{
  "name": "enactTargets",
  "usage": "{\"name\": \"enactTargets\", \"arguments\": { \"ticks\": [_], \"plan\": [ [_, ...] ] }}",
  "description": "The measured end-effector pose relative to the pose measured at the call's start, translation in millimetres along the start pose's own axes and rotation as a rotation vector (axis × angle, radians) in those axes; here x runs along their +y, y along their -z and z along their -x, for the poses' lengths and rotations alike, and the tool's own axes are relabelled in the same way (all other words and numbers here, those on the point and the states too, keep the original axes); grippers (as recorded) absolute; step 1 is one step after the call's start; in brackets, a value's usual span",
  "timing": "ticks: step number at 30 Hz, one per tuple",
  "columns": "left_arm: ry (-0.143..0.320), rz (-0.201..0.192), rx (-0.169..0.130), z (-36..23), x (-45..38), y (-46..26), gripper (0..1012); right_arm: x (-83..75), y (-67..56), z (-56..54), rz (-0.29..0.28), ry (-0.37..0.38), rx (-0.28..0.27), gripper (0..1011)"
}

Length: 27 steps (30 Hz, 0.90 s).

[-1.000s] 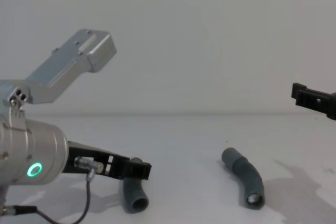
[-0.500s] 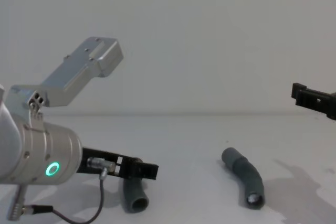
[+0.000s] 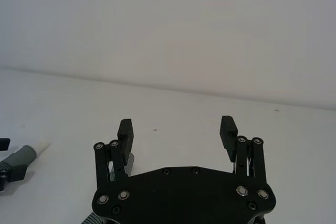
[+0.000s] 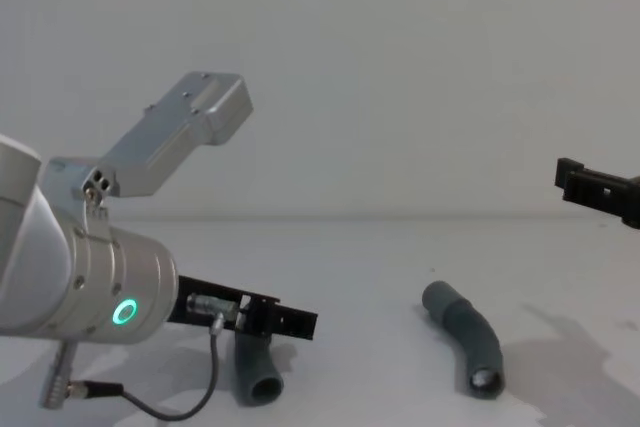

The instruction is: Use both hands to pick up one end of the pipe from the table, align the ends, and insert them.

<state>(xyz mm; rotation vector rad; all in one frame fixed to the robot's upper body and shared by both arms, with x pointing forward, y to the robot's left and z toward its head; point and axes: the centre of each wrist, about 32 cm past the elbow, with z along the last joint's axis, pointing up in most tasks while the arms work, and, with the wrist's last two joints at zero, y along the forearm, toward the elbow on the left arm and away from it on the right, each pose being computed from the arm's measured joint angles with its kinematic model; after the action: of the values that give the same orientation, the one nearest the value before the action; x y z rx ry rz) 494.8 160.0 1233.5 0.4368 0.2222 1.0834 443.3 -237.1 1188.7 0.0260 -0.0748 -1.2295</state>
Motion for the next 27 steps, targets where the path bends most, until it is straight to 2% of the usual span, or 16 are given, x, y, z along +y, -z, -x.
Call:
{"name": "enactTargets", "arguments": {
  "ticks": [15,27],
  "plan": [
    [0.000,-0.048,-0.003,2.1,2.4,-8.8,1001,0.0,0.0,0.0,0.000,0.000,0.000,1004],
    [-0.006,-0.076,-0.005,2.5,2.7,-10.6,1001,0.0,0.0,0.0,0.000,0.000,0.000,1003]
  ]
}}
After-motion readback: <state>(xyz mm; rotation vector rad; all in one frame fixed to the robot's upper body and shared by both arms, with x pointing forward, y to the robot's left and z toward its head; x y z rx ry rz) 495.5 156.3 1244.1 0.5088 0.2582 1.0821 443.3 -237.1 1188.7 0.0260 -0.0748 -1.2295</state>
